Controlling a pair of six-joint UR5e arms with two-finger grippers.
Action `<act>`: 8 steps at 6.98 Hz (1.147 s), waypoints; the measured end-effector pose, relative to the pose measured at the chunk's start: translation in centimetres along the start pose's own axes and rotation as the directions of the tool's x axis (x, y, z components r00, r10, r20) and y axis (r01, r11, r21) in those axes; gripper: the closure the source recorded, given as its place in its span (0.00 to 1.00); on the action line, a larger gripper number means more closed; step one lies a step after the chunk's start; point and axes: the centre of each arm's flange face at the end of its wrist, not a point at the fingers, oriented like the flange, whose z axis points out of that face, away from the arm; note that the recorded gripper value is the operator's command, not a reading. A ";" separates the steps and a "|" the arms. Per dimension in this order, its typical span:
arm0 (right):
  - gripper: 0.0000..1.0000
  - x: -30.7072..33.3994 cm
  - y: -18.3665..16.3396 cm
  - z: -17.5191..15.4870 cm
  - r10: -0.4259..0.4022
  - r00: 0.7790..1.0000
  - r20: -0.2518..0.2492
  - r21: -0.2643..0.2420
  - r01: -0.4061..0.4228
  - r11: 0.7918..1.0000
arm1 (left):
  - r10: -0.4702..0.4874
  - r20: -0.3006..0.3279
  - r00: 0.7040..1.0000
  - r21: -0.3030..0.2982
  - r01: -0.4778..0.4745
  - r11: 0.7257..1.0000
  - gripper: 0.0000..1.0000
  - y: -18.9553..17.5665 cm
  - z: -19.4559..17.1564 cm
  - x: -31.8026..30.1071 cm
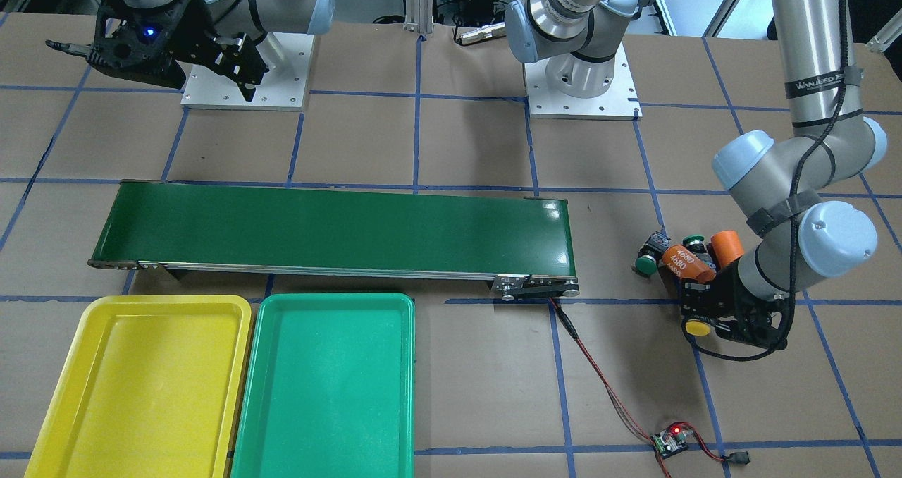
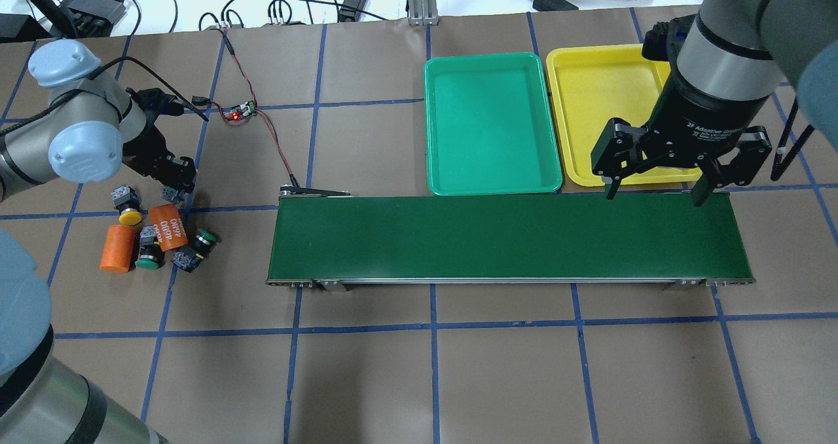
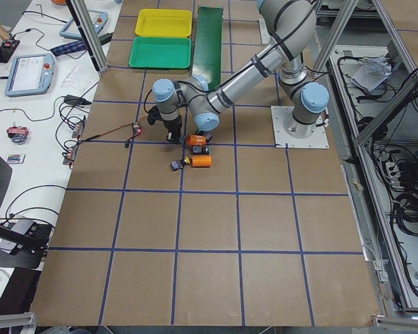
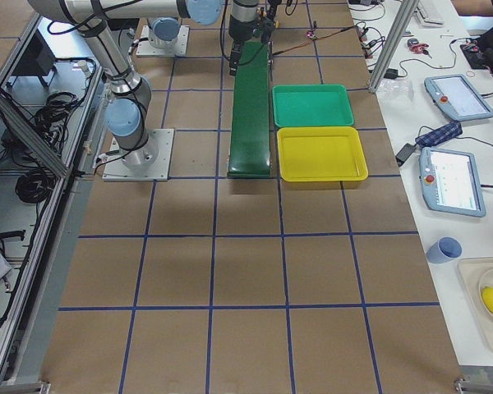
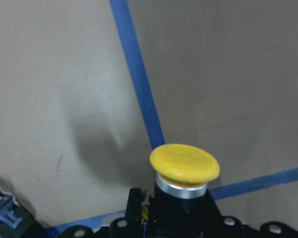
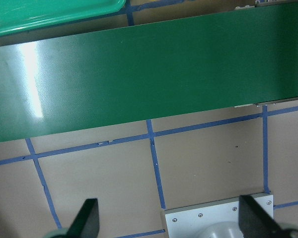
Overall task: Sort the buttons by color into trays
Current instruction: 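Carry the yellow-cap button with the left gripper onto the conveyor and release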
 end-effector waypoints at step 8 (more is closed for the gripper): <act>0.00 0.0 -0.1 0.0 -0.001 1.000 0.000 0.000 0.001 1.000 | -0.348 -0.043 0.937 -0.114 0.341 0.933 1.00 3.5 -5.0 26.8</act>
